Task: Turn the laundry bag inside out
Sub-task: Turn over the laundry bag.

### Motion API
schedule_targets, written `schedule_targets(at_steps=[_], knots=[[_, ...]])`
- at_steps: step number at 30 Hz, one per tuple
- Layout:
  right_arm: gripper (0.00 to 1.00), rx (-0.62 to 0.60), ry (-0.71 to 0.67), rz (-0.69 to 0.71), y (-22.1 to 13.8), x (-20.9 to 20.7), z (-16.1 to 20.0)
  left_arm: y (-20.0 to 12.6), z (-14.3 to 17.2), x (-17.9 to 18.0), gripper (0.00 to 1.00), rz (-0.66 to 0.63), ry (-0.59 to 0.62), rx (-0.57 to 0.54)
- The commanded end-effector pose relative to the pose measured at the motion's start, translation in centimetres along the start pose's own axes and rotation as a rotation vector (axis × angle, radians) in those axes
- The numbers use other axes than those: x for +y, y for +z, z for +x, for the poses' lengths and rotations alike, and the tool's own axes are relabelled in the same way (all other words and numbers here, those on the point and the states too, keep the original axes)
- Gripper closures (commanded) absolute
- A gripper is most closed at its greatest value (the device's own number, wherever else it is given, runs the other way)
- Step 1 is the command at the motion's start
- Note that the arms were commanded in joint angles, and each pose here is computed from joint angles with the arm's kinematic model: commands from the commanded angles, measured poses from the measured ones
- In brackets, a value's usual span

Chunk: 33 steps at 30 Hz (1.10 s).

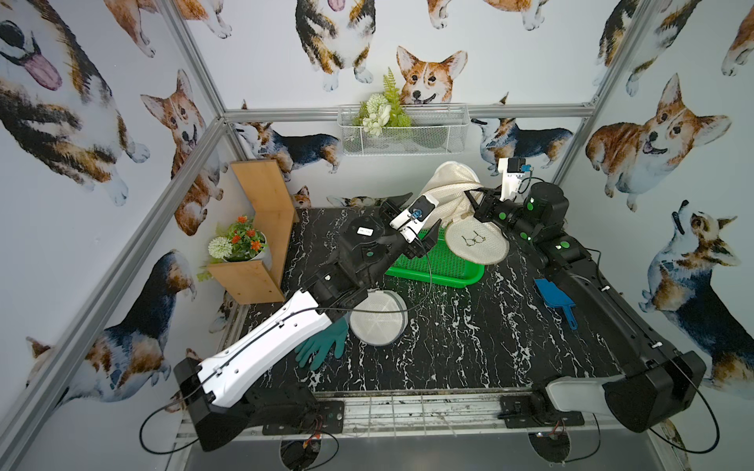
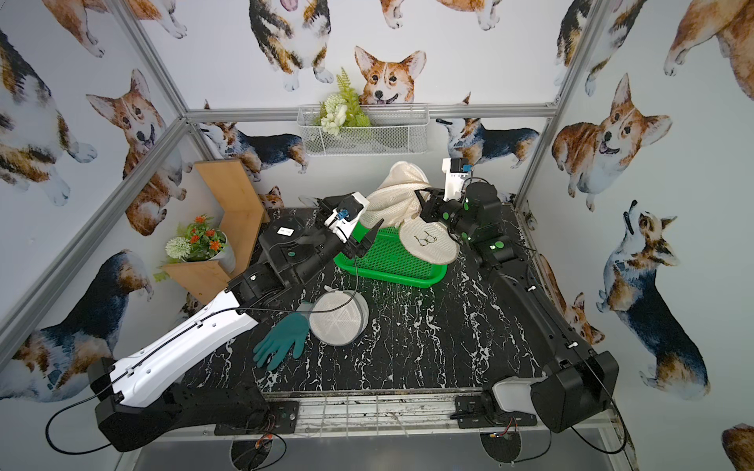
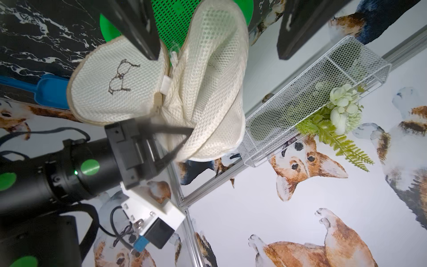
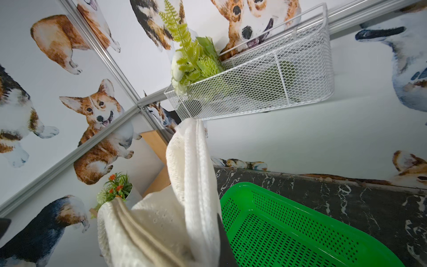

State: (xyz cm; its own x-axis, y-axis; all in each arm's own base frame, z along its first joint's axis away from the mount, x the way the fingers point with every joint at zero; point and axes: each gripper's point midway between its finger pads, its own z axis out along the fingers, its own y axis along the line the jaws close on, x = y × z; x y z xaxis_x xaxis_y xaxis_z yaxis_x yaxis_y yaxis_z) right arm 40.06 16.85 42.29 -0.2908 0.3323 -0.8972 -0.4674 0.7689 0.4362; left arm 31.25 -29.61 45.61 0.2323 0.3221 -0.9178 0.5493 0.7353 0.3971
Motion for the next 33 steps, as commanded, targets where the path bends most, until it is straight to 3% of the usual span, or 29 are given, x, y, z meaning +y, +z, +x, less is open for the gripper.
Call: schedule_targets(at_steps=[1,9,16,22,25,33], knots=[[1.00,0.091,-0.037,-0.003,-0.2,0.2,1.5,1.2,2.0,-0.7,0.14,0.031,0.013,0.114],[1.00,0.193,-0.113,-0.026,-0.8,1.6,3.1,3.7,3.9,-0.4,0.12,0.023,0.205,0.250],[1.00,0.223,-0.106,-0.056,-1.2,2.5,3.2,4.9,4.7,-0.6,0.12,0.035,0.251,0.278],[1.00,0.254,-0.084,-0.131,-1.9,4.4,3.5,5.8,4.9,0.5,0.14,-0.039,0.280,0.303],[1.00,0.276,-0.069,-0.161,-2.3,5.0,4.0,6.0,5.1,1.5,0.23,-0.094,0.308,0.321],[1.00,0.314,-0.091,-0.096,-3.4,4.2,4.4,4.9,3.9,2.0,0.66,-0.103,0.356,0.286]])
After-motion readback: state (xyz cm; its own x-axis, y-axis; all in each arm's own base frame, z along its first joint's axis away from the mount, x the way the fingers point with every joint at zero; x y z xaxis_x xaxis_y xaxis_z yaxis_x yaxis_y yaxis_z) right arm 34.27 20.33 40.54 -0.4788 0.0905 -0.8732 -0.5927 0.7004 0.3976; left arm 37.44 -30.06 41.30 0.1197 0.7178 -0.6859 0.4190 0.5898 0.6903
